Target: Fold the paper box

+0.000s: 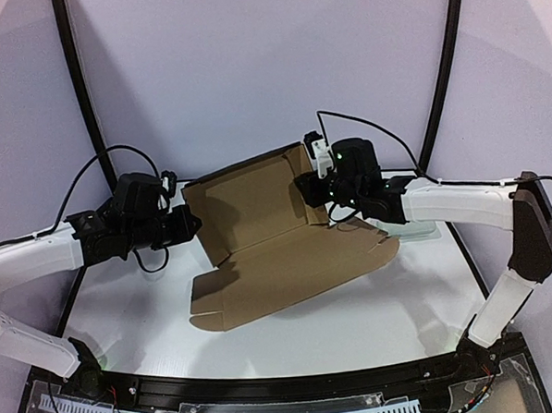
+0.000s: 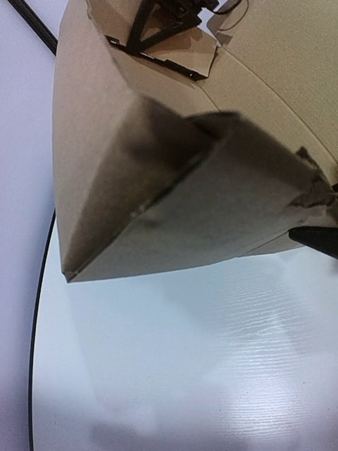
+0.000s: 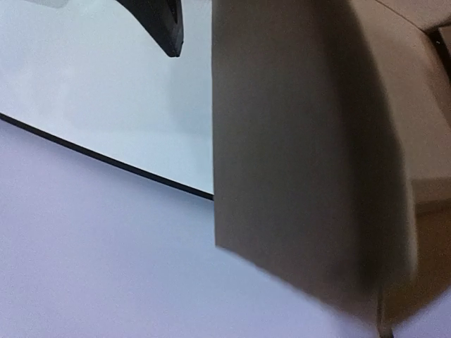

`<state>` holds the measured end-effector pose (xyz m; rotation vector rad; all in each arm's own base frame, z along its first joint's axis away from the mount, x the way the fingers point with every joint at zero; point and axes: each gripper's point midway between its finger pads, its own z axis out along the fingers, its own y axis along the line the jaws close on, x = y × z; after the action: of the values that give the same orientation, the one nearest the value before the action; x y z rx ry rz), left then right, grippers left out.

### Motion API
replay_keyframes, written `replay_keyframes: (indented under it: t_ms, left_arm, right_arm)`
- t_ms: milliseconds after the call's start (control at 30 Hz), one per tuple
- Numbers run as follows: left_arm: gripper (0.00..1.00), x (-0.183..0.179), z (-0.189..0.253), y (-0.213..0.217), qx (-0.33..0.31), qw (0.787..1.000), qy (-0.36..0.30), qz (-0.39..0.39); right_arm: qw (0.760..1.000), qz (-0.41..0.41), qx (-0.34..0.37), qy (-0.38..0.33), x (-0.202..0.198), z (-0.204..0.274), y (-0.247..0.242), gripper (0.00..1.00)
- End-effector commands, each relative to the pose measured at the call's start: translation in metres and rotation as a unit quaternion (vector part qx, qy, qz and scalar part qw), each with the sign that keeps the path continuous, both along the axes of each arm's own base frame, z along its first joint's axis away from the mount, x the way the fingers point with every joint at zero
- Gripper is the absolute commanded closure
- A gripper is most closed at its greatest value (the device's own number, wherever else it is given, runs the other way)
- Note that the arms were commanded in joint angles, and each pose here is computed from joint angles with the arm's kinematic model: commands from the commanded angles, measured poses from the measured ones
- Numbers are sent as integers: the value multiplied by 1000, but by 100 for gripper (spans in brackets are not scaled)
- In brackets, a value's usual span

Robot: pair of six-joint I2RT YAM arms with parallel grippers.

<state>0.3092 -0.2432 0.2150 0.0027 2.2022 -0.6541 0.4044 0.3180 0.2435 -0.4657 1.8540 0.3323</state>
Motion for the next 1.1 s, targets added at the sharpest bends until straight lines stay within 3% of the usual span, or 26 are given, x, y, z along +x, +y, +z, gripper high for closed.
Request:
replay_keyframes:
  t_ms: [0,133,400,600,733,867,967,1067]
  left_arm:
    - [99,-7,4,-2,-4,1000,8,-6]
    - [99,-8,2,0,-3,1000,14,1]
    - [99,-9,5,5,-8,1000,10,13]
    - [99,-7,13,0,-18,1000,7,6]
    - [99,0,11,-9,-21,1000,18,7]
    - [99,9,-8,-7,27,997,59,46]
    - [99,18,-15,-1,53,992,73,89]
    - [99,24,-31,27,122,973,90,172]
  right_arm:
    - [998,52,14,-15,-4,27,13,48]
    - [999,38,10,-13,-1,30,9,60]
    - [998,-23,-56,-8,8,9,-15,77]
    - [991,-95,-93,-34,24,-4,-36,99]
    - [984,-129,-110,-57,36,-10,-34,100]
    - [968,-185,-151,-80,44,-20,-38,100]
    - [952,-232,-174,-95,49,-20,-51,100]
    - [951,-223,-186,-103,49,-18,-48,100]
